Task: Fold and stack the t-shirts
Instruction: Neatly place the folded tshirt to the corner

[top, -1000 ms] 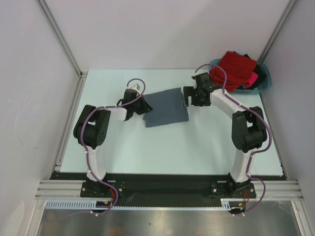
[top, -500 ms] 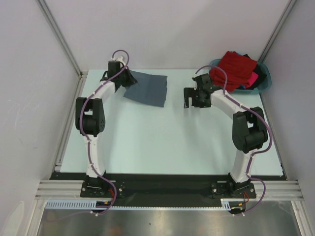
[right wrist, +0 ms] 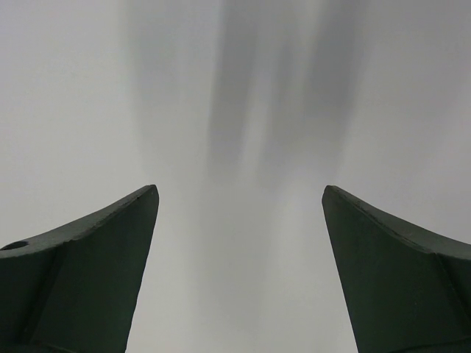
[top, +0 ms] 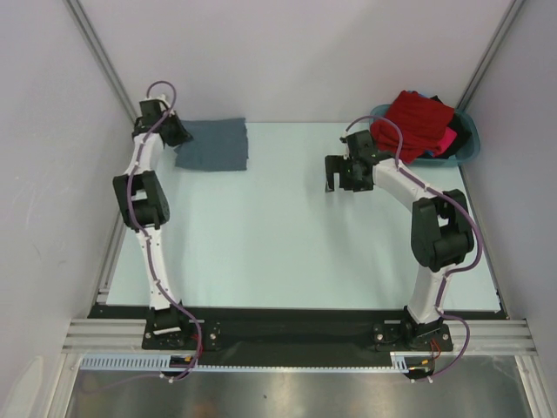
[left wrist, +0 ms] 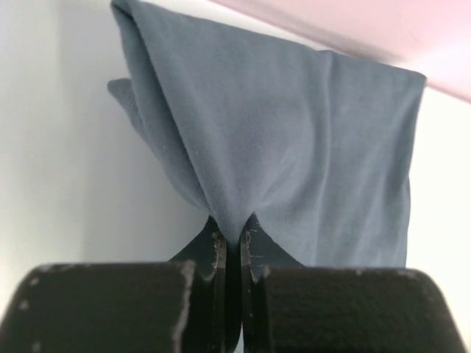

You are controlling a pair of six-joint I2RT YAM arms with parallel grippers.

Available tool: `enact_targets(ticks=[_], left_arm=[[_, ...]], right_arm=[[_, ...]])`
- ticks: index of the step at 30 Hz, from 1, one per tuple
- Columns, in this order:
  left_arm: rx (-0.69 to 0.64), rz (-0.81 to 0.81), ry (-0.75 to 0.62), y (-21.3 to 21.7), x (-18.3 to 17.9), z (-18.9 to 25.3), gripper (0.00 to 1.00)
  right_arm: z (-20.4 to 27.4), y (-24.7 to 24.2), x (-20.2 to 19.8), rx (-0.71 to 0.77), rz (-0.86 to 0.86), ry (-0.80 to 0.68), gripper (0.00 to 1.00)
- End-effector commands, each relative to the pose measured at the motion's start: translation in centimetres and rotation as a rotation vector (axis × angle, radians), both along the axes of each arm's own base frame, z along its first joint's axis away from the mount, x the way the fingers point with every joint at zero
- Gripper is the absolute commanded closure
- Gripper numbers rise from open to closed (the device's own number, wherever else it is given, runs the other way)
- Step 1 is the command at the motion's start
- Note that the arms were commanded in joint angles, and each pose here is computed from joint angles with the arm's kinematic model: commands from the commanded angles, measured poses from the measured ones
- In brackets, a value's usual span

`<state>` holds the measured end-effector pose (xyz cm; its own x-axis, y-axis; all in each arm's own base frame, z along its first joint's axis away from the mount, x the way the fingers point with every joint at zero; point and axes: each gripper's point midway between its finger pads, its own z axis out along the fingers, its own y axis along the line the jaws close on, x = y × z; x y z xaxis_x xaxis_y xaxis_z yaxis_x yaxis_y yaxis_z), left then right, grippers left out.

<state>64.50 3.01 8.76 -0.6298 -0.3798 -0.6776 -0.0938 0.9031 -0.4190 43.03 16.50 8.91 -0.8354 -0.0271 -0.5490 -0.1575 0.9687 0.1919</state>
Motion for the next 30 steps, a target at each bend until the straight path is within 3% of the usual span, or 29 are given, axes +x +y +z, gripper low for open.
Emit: enact_targets(ticks=[1, 13, 27, 29, 30], left_arm=[[0.074, 0.047, -0.089, 5.1, 0.7, 3.8, 1.0], [0.233, 0.195, -0.106, 15.4, -0.3, 5.1, 0.99], [0.416, 0.336, -0.172, 20.2, 1.2, 5.5, 1.0], [0.434, 0.362, -0.19, 20.8, 1.4, 5.7, 0.95], [0.436, 0.359, -0.194, 20.8, 1.6, 5.4, 0.78]], right_arm=[[1.1, 0.3, 0.9, 0.019, 0.0, -0.02, 0.0], [0.2, 1.6, 1.1, 0.028, 0.021, 0.001, 0.0], [-0.7, 2.8, 0.9, 0.051, 0.047, 0.036, 0.0], [-0.7, 3.0, 0.9, 0.05, 0.052, 0.039, 0.0], [-0.7, 3.1, 1.0, 0.05, 0.055, 0.039, 0.0]])
